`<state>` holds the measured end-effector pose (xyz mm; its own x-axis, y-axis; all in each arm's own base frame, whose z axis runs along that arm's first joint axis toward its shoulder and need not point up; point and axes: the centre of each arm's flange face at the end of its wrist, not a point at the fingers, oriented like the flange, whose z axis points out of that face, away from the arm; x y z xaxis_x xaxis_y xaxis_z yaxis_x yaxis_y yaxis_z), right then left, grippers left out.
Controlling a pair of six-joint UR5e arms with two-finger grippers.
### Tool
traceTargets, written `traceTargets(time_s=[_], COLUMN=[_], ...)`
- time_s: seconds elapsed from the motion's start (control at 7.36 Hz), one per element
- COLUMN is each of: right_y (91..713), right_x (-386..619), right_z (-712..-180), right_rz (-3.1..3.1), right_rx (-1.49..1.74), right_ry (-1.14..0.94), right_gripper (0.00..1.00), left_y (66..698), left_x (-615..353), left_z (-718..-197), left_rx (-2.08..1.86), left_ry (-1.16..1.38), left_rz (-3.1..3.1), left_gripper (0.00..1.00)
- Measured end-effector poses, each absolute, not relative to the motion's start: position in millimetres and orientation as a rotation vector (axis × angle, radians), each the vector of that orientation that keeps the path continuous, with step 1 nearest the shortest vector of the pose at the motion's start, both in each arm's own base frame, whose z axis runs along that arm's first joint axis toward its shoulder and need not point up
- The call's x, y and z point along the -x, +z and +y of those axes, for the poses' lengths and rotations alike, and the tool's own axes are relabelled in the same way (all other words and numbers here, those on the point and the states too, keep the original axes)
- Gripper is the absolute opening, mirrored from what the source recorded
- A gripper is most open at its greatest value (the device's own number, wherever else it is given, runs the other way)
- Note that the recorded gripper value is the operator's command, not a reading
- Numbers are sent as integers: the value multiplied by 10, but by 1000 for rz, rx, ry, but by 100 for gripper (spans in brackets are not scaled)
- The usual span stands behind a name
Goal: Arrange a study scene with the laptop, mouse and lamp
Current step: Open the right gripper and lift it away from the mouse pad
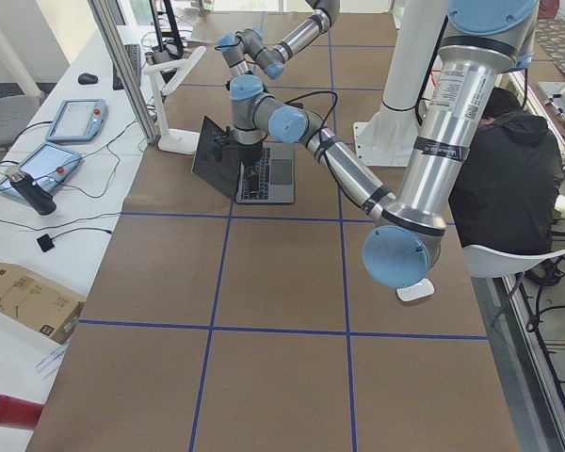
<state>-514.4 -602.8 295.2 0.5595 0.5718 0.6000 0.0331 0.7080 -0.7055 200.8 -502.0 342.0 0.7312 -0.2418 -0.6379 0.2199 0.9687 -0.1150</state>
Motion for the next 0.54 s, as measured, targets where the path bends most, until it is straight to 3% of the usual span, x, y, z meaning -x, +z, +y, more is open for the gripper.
traceTargets(time_s=[0.54], right_y=[2464], right_x=[5212], right_z=[-6088], right_rz=[-976], right_rx=[664], right_ry=[329], right_gripper=[99], left_y=[3444], left_x=[-2002], left_z=[-5023], left_rx=[36], left_ry=[-258], left_rz=[703], left_gripper=[100])
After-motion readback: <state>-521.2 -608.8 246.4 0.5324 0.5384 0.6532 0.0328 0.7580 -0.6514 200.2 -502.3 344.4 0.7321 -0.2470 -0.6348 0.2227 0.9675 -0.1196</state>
